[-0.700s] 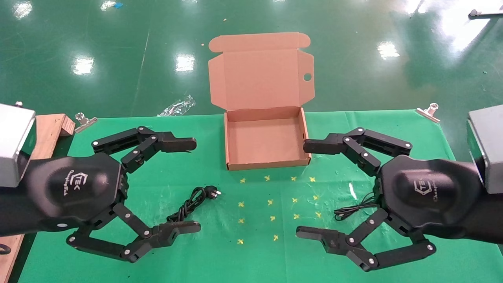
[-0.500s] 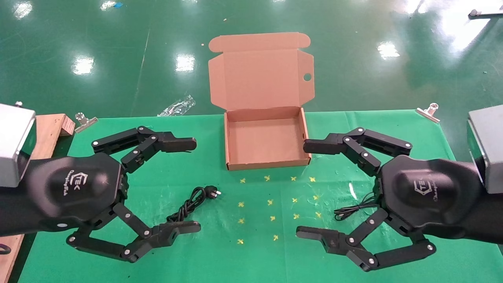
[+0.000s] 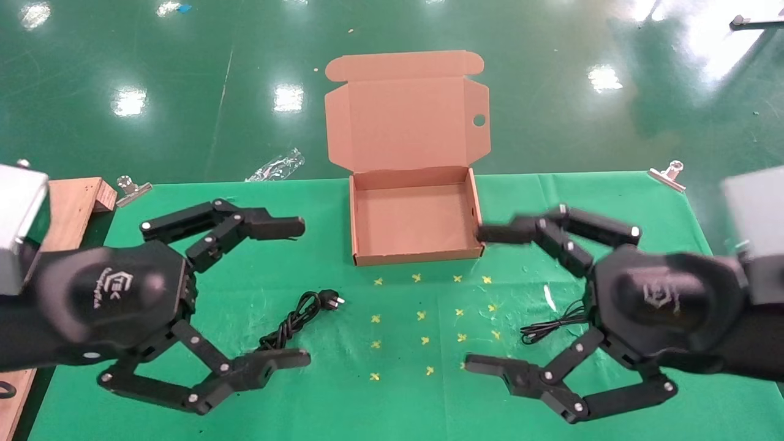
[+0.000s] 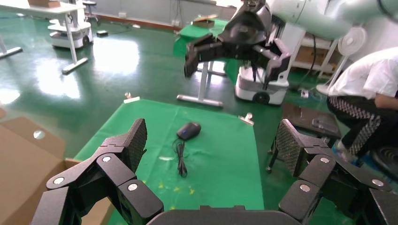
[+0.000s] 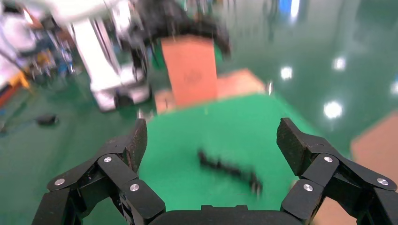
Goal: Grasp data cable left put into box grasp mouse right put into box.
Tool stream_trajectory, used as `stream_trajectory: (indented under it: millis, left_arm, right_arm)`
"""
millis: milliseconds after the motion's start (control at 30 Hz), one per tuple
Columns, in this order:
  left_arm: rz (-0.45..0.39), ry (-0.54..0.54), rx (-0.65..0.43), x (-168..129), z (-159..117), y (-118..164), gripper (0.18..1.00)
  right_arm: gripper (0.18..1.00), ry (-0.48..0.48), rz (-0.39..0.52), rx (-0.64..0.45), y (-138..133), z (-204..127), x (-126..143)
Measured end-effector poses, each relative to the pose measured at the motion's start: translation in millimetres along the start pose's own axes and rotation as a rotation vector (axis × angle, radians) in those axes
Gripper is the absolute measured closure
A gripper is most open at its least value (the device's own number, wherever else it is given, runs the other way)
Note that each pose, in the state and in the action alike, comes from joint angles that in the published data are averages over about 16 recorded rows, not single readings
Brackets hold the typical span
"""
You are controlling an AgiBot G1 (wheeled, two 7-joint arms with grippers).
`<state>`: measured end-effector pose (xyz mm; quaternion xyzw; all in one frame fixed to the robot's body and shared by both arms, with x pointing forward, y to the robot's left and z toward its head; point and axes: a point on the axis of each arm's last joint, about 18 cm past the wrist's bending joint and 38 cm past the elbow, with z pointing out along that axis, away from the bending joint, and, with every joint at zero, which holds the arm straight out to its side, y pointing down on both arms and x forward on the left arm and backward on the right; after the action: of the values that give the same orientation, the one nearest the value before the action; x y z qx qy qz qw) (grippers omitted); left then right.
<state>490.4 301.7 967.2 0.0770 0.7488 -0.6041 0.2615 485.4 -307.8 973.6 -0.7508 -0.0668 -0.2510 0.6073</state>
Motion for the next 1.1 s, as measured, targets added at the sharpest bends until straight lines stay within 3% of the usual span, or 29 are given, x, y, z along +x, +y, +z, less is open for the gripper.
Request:
stream_trajectory:
  millis: [267,433,800,1100]
  left_arm:
    - [0.046,-0.067,-0.292,-11.5,9.6,58.7,0.184]
    - [0.078,-0.117,-0.458,-24.5,21.4,95.7,0.184]
    - [0.069,-0.21,-0.698,-47.8,60.7,147.3,0.184]
    - [0.027,-0.298,-0.842,-59.6,79.4,169.1,0.184]
  right_arm:
    - [0.178,0.042,0.036,-0.207,32.1,-2.8,3.9]
    - [0.178,0.063,0.056,-0.279,45.9,-4.4,6.1]
    - [0.178,0.089,0.102,-0.305,59.6,-9.0,3.0]
    - [0.178,0.104,0.125,-0.301,65.9,-15.9,-2.1]
